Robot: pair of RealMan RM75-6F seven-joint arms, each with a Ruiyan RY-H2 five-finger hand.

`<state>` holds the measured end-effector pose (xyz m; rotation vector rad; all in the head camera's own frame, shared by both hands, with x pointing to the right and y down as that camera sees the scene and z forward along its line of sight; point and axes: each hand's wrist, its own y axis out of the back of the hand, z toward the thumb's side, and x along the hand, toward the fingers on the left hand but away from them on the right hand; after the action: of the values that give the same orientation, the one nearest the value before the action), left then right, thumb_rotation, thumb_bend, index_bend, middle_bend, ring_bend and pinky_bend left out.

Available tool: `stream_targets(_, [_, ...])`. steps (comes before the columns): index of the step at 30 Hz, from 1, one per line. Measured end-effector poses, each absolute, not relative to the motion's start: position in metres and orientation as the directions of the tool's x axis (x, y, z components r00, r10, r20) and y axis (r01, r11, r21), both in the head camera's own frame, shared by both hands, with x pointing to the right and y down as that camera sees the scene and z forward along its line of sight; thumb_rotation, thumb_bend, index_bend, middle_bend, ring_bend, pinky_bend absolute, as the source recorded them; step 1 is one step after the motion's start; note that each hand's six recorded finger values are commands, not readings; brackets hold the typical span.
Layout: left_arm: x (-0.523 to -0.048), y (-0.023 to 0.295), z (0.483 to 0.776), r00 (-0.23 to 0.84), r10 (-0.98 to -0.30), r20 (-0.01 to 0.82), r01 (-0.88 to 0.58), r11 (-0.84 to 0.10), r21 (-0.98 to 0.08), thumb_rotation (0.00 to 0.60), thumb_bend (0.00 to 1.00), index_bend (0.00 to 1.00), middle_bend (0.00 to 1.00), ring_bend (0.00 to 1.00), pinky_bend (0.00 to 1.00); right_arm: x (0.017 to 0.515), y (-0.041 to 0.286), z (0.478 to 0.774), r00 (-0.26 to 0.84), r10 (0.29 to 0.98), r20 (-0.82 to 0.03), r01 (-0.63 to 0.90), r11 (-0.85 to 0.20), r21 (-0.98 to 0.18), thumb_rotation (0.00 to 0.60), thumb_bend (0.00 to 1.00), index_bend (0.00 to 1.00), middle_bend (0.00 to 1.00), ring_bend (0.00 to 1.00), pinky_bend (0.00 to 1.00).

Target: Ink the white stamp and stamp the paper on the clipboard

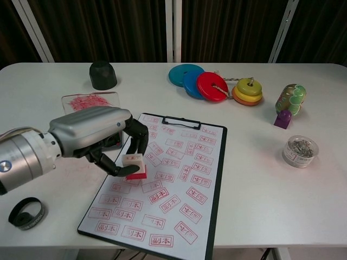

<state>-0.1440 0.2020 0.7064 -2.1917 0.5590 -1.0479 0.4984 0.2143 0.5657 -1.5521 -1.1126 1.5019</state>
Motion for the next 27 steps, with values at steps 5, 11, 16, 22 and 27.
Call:
stream_targets(5, [-0.138, 0.191, 0.714, 0.575, -0.615, 0.540, -0.098, -0.707, -0.700, 0.600, 0.43, 0.70, 0.72, 1.00, 1.00, 0.501, 0.214, 0.564, -0.046, 0.920, -0.390, 0.112, -0.383, -0.917, 0.600, 0.32, 0.00, 0.00, 0.00, 0.00])
stream_targets(11, [-0.134, 0.188, 0.717, 0.572, -0.612, 0.546, -0.098, -0.712, -0.696, 0.600, 0.43, 0.70, 0.72, 1.00, 1.00, 0.502, 0.213, 0.564, -0.048, 0.919, -0.391, 0.112, -0.384, -0.916, 0.600, 0.32, 0.00, 0.00, 0.00, 0.00])
stream_targets(16, [-0.133, 0.187, 0.719, 0.569, -0.608, 0.554, -0.097, -0.719, -0.688, 0.600, 0.43, 0.70, 0.72, 1.00, 1.00, 0.503, 0.214, 0.565, -0.050, 0.918, -0.393, 0.114, -0.386, -0.915, 0.600, 0.32, 0.00, 0.00, 0.00, 0.00])
stream_targets(22, [-0.132, 0.188, 0.722, 0.567, -0.606, 0.558, -0.098, -0.722, -0.685, 0.600, 0.43, 0.70, 0.72, 1.00, 1.00, 0.504, 0.214, 0.565, -0.054, 0.918, -0.393, 0.113, -0.386, -0.916, 0.600, 0.32, 0.00, 0.00, 0.00, 0.00])
stream_targets(27, [-0.134, 0.187, 0.725, 0.559, -0.608, 0.564, -0.099, -0.724, -0.683, 0.600, 0.43, 0.70, 0.72, 1.00, 1.00, 0.504, 0.214, 0.564, -0.053, 0.919, -0.391, 0.114, -0.384, -0.916, 0.600, 0.32, 0.00, 0.00, 0.00, 0.00])
